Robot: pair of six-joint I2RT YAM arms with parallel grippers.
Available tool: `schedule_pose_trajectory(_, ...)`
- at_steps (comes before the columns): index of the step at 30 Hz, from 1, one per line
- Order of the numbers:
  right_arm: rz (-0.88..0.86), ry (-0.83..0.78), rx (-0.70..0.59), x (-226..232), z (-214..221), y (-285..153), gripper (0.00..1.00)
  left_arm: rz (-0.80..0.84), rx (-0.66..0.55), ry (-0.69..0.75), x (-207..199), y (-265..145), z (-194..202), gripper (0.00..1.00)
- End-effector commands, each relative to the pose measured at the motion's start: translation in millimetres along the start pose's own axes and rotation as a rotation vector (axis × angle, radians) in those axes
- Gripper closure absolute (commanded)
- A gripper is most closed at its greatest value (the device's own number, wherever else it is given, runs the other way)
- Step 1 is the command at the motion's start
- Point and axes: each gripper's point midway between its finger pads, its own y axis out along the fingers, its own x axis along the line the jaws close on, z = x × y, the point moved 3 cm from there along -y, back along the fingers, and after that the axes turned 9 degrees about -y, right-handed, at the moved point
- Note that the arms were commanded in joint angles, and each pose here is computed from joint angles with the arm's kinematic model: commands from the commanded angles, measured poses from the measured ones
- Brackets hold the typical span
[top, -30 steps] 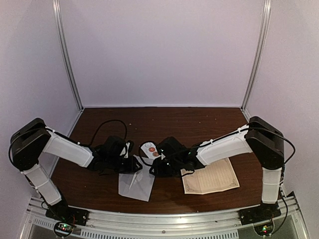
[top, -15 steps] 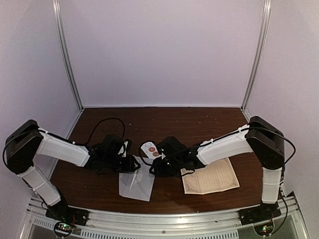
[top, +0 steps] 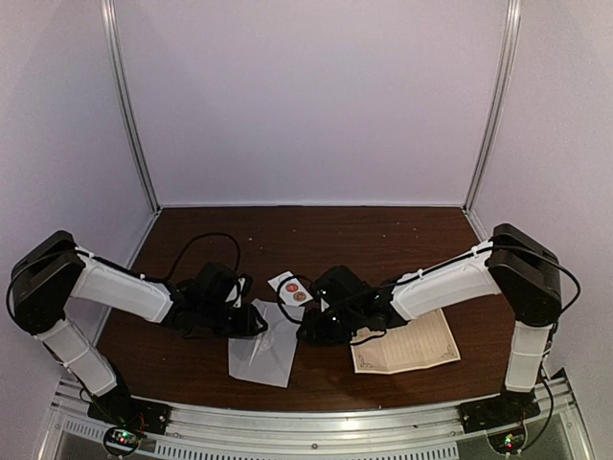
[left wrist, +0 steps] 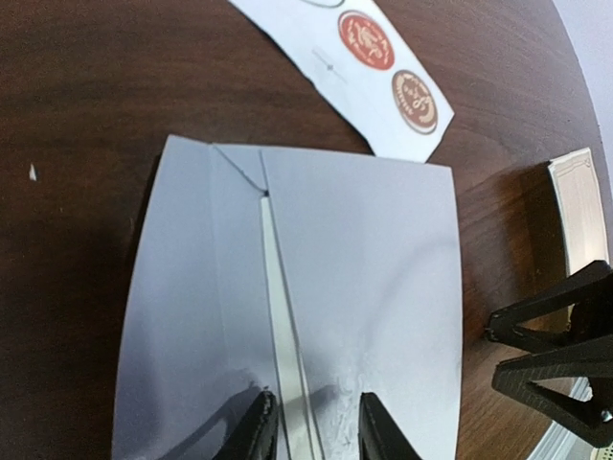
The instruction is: Place the letter into the envelope and seal it
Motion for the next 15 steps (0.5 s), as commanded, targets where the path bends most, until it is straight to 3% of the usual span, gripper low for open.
schedule_pose_trajectory(1, -0.050, 0.023, -0.008, 4.9, -1.8, 3.6, 0.61, 0.028, 0.025, -0.013, 0.5, 7.0, 6.9, 0.70)
schedule_pose_trajectory(15, -0.080, 0.030, 0.010, 7.5, -2.3, 24.1, 0.71, 0.059, 0.090, -0.032, 1.1, 16.2, 25.9, 0.70)
